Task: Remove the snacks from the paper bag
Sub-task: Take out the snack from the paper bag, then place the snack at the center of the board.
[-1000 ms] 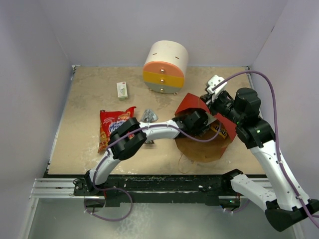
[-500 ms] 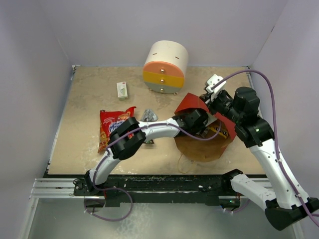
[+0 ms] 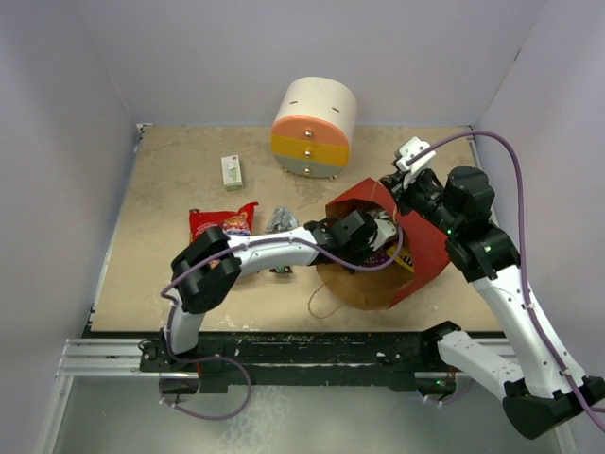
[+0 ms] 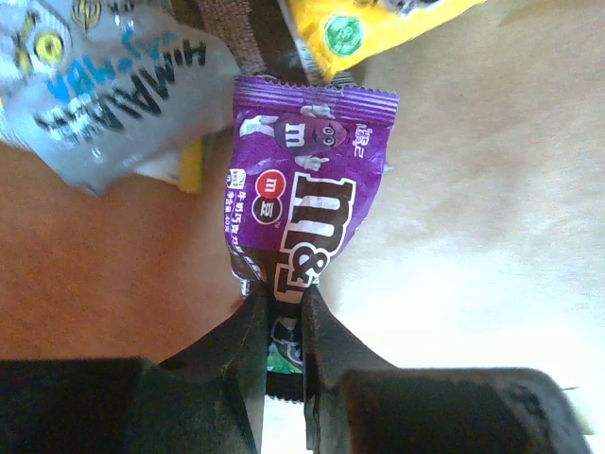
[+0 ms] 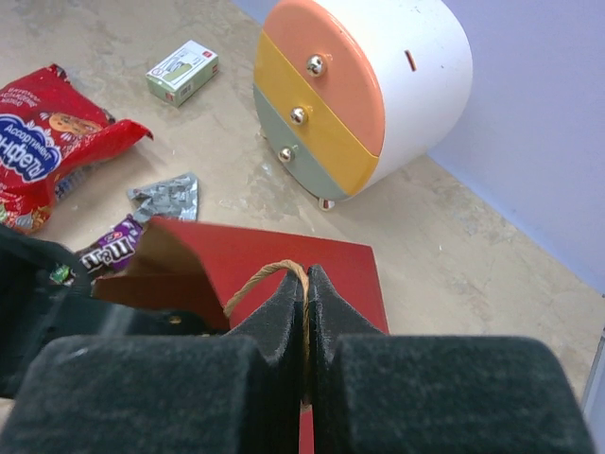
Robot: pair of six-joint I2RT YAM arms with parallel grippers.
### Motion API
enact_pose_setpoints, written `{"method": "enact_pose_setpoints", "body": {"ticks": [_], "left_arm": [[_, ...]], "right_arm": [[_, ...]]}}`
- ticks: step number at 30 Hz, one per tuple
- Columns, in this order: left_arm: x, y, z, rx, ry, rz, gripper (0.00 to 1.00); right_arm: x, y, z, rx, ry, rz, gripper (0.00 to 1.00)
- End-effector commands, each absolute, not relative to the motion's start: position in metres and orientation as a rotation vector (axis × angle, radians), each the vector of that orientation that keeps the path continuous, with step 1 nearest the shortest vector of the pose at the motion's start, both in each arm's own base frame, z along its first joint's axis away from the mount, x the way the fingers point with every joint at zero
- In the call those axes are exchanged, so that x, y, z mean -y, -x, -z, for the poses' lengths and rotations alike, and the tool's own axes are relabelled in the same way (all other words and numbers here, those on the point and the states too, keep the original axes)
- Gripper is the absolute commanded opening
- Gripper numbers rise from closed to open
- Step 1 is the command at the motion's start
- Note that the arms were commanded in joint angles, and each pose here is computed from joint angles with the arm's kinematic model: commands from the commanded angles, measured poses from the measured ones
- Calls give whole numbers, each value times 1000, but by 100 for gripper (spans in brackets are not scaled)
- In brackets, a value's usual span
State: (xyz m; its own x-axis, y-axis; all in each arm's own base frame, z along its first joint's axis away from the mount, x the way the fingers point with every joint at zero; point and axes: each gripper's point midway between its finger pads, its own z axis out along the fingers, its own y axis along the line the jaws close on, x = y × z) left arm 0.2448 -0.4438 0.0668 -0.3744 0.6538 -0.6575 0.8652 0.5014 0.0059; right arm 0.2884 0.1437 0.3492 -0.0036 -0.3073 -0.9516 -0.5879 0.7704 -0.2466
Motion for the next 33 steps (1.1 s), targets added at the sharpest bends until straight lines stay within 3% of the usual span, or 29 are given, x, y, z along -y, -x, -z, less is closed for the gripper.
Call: {"method": "enact_pose_setpoints", "body": {"ticks": [1, 19, 28, 33], "left_arm": [[444, -211, -114, -2121, -1197, 638, 10], [380, -188, -199, -2095, -977, 619, 2], [284, -196, -233, -2181, -548, 380, 0], [226, -199, -225, -2234, -279, 199, 0]], "right_arm": [[-142, -296, -366, -1553, 652, -256, 0], [-135, -298, -369, -1519, 658, -191, 0], [-141, -302, -369, -1505, 685, -203, 0], [-142, -304, -368, -1505, 691, -203, 0]]}}
